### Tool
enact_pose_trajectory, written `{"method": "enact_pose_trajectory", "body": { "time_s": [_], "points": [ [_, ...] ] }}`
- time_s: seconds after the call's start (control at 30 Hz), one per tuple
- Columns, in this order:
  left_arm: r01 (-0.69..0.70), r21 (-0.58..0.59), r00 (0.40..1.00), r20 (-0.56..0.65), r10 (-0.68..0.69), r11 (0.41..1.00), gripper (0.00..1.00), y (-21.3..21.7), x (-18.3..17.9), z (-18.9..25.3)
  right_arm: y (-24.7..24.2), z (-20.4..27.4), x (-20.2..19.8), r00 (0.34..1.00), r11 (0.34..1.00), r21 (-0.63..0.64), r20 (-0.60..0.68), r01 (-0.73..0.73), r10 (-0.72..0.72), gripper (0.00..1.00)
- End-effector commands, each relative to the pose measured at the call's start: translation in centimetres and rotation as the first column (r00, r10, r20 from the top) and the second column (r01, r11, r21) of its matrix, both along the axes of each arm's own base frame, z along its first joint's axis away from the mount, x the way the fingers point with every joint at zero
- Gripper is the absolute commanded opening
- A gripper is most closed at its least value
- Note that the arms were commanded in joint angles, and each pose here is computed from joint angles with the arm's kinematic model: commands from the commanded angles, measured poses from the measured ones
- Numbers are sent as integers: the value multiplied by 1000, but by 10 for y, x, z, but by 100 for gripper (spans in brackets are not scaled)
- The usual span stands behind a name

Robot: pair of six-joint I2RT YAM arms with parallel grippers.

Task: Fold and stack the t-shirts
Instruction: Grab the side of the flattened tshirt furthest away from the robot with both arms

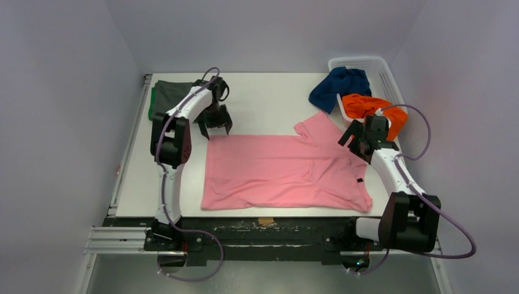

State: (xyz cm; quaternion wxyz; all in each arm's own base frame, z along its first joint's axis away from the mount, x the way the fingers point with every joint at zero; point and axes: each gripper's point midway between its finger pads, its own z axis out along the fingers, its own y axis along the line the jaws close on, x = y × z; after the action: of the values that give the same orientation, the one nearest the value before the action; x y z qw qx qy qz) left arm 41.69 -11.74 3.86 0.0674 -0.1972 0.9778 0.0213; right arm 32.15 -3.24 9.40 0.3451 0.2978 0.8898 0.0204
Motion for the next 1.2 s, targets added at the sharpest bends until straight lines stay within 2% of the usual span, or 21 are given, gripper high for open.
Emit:
{"method": "enact_pose_trajectory", "body": {
  "time_s": [0.0, 0.07, 0.13, 0.2, 0.3, 0.37, 0.5, 0.63, 0.93, 1.03, 1.17],
  "points": [
    [22, 31, 1000, 3, -22, 999, 73, 7, 0, 8, 4, 9, 4, 998, 999, 8, 55, -37, 37, 87],
    [40, 96, 999, 17, -42, 995, 72, 18, 5, 15, 5, 10, 5, 997, 999, 13, 59, -44, 44, 87],
    [47, 227, 998, 30, -55, 973, 72, 43, 8, 26, 7, 10, 5, 997, 999, 17, 64, -51, 50, 87],
    [57, 259, 998, 25, -65, 964, 72, 53, 7, 24, 7, 9, 5, 996, 998, 19, 67, -52, 51, 87],
    [86, 207, 995, 23, -93, 975, 71, 52, 9, 14, 6, 10, 5, 997, 999, 13, 66, -48, 47, 87],
    [165, 172, 985, 32, -172, 971, 67, 46, 15, 12, 4, 11, 5, 997, 999, 4, 68, -42, 42, 87],
    [364, 105, 931, -11, -365, 926, 70, 36, 11, 9, 2, 11, 6, 996, 999, -7, 76, -39, 39, 87],
    [432, 45, 902, -6, -432, 901, 71, 28, 8, 9, 3, 9, 7, 997, 999, -2, 69, -45, 45, 86],
    [335, 0, 941, 53, -335, 942, 68, 18, 8, 13, 14, 13, 17, 986, 992, 2, 111, -124, 123, 85],
    [288, -9, 952, 114, -285, 958, 68, 16, 17, 16, 21, 19, 29, 978, 985, -22, 122, -170, 172, 85],
    [199, -41, 974, 117, -193, 979, 68, 16, 20, 16, 35, 24, 52, 968, 974, -36, 115, -222, 224, 84]
  ]
}}
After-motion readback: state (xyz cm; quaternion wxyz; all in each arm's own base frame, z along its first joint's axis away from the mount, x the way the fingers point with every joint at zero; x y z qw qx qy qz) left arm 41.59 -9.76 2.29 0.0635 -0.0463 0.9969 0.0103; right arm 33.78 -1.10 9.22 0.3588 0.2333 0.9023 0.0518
